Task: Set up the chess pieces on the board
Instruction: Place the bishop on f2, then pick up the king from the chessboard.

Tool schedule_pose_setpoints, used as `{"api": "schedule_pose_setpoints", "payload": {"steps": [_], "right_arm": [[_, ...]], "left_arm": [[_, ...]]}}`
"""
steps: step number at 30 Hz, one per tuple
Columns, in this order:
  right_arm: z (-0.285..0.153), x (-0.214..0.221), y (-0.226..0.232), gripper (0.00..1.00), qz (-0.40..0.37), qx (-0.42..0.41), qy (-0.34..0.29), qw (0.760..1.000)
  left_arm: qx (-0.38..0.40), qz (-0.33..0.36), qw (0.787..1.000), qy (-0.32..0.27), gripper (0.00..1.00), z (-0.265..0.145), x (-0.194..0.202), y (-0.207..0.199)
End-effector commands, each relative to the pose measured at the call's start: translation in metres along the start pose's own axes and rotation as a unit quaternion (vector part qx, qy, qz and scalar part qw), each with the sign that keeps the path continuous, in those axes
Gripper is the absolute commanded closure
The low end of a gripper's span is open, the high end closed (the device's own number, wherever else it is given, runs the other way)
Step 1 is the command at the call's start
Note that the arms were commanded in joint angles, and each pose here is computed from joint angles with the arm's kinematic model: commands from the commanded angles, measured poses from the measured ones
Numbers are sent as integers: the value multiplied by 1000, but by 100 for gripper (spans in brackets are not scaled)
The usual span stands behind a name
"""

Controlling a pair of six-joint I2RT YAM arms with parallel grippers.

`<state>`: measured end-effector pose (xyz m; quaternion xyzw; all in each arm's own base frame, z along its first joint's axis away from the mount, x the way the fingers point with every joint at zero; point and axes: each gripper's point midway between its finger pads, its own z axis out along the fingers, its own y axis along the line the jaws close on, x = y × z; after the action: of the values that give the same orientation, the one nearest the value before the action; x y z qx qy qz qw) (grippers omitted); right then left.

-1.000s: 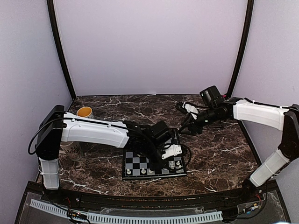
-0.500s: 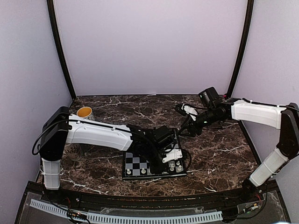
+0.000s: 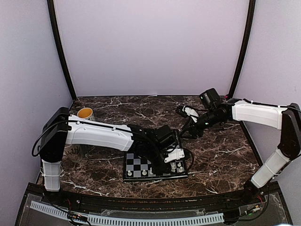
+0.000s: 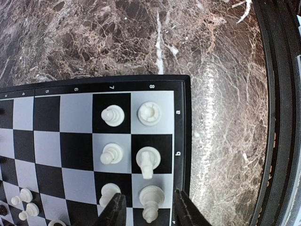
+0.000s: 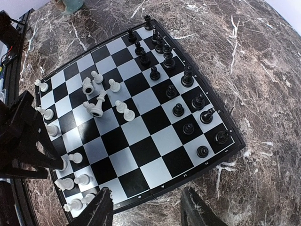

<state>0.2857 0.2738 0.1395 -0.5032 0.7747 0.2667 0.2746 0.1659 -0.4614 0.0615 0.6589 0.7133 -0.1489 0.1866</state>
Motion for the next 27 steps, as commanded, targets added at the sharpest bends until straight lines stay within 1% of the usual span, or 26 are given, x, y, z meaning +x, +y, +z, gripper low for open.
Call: {"api": "schedule_pose_setpoints", "payload": {"steps": [1,6,8,10,12,15,17,19,21,23,27], "right_arm": [[-5,-14,-2,51,-5,-6,-9,1000],[-11,-27,-2,52,-5,-12,-6,1000],[-15,-33,-3,52,-4,-8,-5,1000],[-13,-36,-4,53,-2,-5,1,1000],[-7,-35,-2,54,-1,-6,18,1000],[2,-36,8,56,-11,-6,42,999],[11,-39,20,58,-27,-6,54,998],[20,-39,29,58,-40,-7,67,997],[33,-38,44,60,-58,-15,82,995],[47,-34,53,60,-68,-22,98,993],[69,-31,70,61,-83,-38,121,988]], "left_arm": [[-25,15,998,-57,62,-56,-35,4],[-93,27,988,-123,61,-117,-51,19],[-140,28,978,-150,61,-140,-50,31],[-191,17,964,-183,59,-163,-45,48],[-223,-23,952,-210,56,-182,-32,73],[-232,-128,931,-251,55,-207,-4,119],[-254,-184,915,-254,54,-213,22,149],[-272,-225,899,-260,52,-220,39,171],[-284,-256,886,-261,52,-225,53,188],[-290,-274,879,-260,52,-228,63,200],[-298,-271,874,-272,52,-234,72,206]]}}
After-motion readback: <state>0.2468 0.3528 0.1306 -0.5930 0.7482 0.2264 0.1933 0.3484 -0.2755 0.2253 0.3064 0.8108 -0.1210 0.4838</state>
